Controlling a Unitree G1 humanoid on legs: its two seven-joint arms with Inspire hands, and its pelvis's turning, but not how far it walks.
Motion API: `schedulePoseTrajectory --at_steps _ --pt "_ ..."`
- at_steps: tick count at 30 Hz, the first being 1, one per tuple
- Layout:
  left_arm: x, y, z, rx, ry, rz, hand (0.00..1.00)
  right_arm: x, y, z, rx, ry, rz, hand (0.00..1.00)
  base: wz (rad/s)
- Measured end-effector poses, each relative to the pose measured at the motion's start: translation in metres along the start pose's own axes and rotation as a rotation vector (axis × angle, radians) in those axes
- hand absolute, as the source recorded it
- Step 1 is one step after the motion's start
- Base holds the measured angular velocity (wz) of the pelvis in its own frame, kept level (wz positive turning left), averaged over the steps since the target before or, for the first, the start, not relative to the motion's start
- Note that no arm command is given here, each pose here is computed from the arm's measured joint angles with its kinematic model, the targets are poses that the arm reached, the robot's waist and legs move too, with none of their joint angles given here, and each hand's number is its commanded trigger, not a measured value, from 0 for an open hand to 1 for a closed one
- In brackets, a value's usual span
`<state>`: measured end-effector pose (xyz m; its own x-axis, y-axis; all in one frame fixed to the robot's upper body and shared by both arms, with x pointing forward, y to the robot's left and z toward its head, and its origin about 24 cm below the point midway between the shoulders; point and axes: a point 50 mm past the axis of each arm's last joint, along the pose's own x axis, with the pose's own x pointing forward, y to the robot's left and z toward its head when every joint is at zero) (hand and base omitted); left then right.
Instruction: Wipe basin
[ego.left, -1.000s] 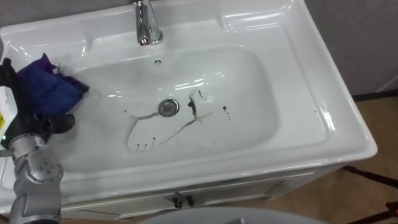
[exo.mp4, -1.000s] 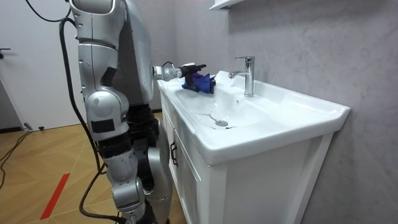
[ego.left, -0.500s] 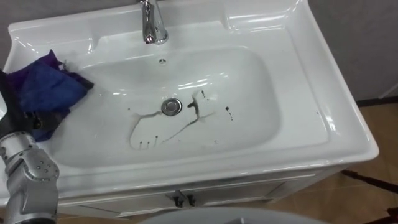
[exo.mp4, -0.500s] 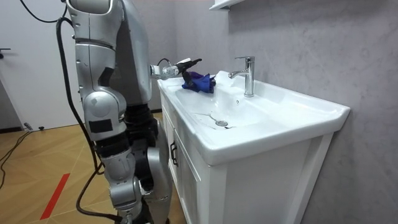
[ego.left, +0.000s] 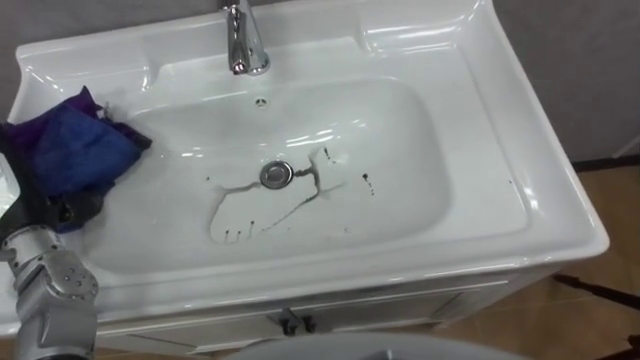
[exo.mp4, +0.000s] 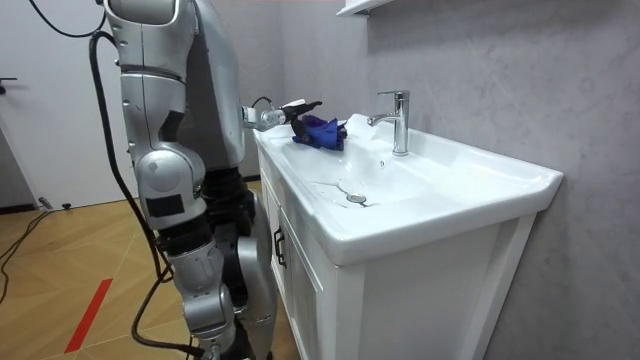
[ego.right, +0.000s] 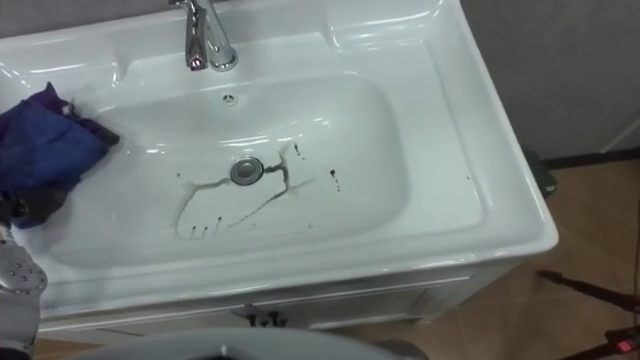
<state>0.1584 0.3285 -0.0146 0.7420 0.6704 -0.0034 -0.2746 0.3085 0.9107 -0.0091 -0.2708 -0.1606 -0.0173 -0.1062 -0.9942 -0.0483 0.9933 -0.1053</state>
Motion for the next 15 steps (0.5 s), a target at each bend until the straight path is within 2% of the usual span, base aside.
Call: schedulePoseTrajectory --at_steps 15 --pt "0.0013 0.0001 0.0024 -0.006 -0.008 -0.019 0.0 -0.0003 0.0006 0.0 0.001 0.005 0.011 0.0 0.0"
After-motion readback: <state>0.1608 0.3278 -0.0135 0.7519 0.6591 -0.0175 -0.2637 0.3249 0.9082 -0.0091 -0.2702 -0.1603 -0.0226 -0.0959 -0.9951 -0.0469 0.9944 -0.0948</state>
